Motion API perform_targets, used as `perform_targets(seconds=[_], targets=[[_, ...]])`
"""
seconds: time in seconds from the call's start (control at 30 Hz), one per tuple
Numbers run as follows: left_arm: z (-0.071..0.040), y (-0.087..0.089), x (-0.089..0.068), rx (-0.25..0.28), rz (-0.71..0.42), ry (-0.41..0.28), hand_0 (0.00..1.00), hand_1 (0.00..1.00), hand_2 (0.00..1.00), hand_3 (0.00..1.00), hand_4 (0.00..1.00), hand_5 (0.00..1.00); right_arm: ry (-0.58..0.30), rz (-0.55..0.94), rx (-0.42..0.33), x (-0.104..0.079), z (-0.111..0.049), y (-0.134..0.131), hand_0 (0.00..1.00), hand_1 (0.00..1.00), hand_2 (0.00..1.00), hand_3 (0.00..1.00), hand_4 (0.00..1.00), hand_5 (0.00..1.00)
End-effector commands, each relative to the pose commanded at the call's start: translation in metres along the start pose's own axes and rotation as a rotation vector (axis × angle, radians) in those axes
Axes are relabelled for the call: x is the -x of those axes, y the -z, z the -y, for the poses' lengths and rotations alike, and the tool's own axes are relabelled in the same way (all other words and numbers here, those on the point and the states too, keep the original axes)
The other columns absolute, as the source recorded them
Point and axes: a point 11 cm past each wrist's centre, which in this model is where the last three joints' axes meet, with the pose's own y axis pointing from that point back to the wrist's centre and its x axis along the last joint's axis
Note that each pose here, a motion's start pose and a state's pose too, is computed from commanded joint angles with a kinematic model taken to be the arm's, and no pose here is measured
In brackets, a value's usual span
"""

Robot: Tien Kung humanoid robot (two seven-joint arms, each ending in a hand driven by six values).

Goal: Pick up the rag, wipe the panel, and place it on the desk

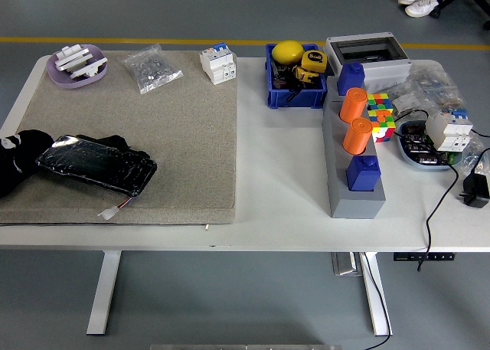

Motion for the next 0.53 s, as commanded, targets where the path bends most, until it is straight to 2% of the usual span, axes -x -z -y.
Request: perform_targets(seconds=[0.53], targets=[[0.0021,-0.005,-0.0043,0.014,0.008,0.004,0.781,0.836,0.813,0.786,0.874,0.154,0.001,0.004,0.006,0.0003,0.0002,-0.0032,0.823,0.672,0.686,0.63,0.935,0.769]])
